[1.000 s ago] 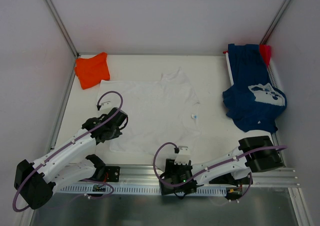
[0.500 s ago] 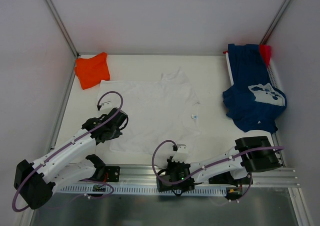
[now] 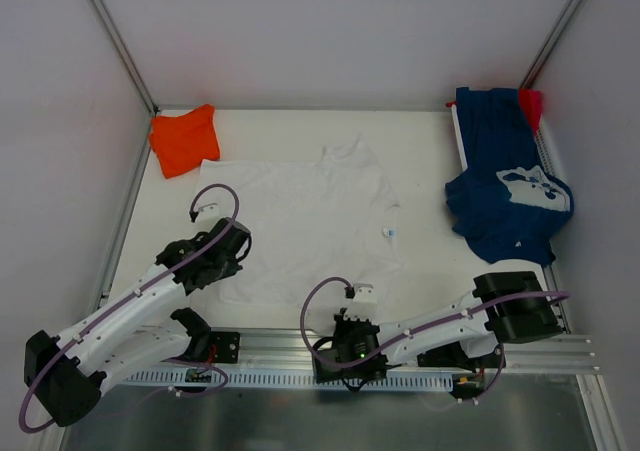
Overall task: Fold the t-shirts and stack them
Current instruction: Grap the side of the flattened tshirt closest away from the robot with both arms, then fold the flattened tshirt in 1/3 of the way
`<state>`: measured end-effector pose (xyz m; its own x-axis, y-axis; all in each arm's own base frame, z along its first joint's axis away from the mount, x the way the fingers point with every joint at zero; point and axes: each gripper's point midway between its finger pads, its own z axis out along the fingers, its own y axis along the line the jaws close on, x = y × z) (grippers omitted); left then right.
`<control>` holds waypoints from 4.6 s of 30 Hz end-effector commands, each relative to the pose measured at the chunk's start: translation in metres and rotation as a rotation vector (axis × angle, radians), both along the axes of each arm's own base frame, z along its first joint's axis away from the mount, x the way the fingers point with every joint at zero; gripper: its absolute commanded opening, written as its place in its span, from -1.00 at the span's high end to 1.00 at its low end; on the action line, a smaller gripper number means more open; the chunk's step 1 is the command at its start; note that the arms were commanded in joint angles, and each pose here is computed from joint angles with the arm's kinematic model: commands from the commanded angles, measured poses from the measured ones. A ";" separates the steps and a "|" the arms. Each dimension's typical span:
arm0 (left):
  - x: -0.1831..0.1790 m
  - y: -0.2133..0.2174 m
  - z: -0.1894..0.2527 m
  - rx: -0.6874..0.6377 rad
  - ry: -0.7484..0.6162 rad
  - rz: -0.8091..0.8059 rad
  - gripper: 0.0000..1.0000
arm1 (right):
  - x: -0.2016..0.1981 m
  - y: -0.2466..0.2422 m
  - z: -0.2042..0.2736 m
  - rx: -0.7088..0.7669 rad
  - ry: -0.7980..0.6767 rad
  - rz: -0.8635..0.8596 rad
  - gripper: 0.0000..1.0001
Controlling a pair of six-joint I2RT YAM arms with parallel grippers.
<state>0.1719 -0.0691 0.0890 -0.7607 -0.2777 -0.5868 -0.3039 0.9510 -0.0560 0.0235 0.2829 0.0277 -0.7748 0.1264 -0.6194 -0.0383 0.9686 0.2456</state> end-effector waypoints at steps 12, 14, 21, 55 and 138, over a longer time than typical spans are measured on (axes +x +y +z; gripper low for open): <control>0.002 0.011 0.020 -0.028 -0.111 0.052 1.00 | 0.031 -0.018 0.050 -0.054 -0.161 -0.010 0.99; 0.004 0.015 0.026 -0.019 -0.136 0.070 1.00 | 0.041 -0.023 0.055 -0.058 -0.174 -0.028 0.99; 0.010 0.023 0.037 0.000 -0.188 0.113 1.00 | 0.068 -0.038 0.069 -0.094 -0.219 -0.038 0.99; 0.087 0.073 0.053 0.143 -0.216 0.508 1.00 | 0.208 -0.063 0.080 -0.212 -0.165 -0.050 0.99; 0.231 0.105 0.093 -0.059 -0.276 0.439 -0.98 | 0.333 -0.106 0.145 -0.293 -0.285 -0.202 -0.99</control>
<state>0.3922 0.0406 0.1454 -0.4050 -0.6012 -0.6888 -0.7092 0.6821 -0.1784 0.3487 0.1889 0.1235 -0.6213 0.0575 -0.7815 0.1380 0.9897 -0.0369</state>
